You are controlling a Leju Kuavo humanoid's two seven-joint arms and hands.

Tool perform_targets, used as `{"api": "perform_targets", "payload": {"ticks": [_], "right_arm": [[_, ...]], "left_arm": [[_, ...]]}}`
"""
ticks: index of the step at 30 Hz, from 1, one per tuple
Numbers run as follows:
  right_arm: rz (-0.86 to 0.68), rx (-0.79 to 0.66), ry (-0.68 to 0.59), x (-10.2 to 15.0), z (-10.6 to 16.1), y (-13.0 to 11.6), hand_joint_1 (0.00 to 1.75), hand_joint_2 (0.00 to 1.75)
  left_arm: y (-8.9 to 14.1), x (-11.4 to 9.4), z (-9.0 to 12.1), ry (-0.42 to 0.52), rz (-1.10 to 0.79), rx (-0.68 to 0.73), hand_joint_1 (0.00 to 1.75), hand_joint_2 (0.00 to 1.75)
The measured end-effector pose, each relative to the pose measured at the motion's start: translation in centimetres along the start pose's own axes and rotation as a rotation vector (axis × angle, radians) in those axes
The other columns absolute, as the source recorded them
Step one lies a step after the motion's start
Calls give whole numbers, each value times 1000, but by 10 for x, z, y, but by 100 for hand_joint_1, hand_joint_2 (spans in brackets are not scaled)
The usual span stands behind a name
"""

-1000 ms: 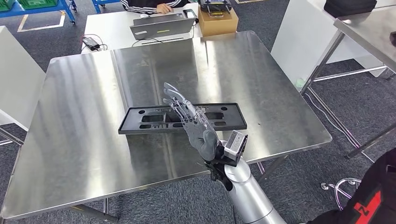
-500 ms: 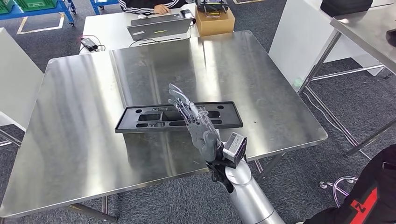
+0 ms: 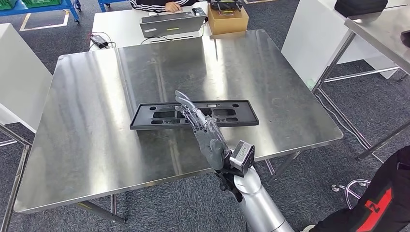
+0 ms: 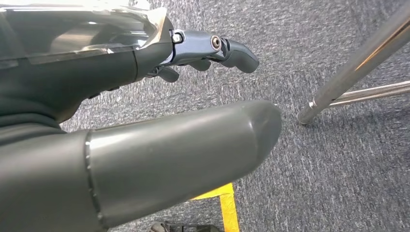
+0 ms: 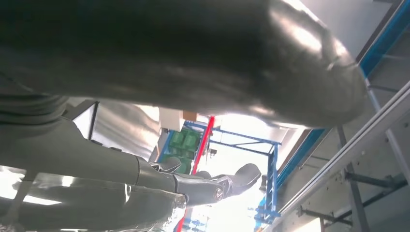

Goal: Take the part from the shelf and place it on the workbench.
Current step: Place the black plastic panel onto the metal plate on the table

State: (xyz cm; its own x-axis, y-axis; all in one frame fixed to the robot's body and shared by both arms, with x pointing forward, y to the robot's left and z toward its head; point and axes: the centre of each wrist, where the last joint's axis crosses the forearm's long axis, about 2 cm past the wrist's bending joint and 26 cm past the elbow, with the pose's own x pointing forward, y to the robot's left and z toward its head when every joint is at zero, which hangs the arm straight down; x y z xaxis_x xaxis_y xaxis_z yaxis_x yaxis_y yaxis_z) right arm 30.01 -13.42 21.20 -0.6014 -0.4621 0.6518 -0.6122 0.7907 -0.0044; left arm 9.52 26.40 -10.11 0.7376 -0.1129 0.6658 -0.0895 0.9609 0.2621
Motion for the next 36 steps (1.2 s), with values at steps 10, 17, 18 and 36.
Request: {"api": "perform_targets", "payload": {"ticks": [10, 17, 18, 36], "right_arm": [[4, -4, 0, 0, 1, 1, 0, 0], [2, -4, -2, 0, 0, 2, 0, 0], [1, -5, -2, 0, -1, 2, 0, 0], [6, -5, 0, -1, -5, 2, 0, 0]], "left_arm": [[1, 0, 0, 2, -8, 0, 0, 0], [1, 1, -1, 0, -8, 2, 0, 0], [1, 1, -1, 1, -8, 3, 0, 0], [2, -2, 0, -14, -1, 7, 0, 0]]}}
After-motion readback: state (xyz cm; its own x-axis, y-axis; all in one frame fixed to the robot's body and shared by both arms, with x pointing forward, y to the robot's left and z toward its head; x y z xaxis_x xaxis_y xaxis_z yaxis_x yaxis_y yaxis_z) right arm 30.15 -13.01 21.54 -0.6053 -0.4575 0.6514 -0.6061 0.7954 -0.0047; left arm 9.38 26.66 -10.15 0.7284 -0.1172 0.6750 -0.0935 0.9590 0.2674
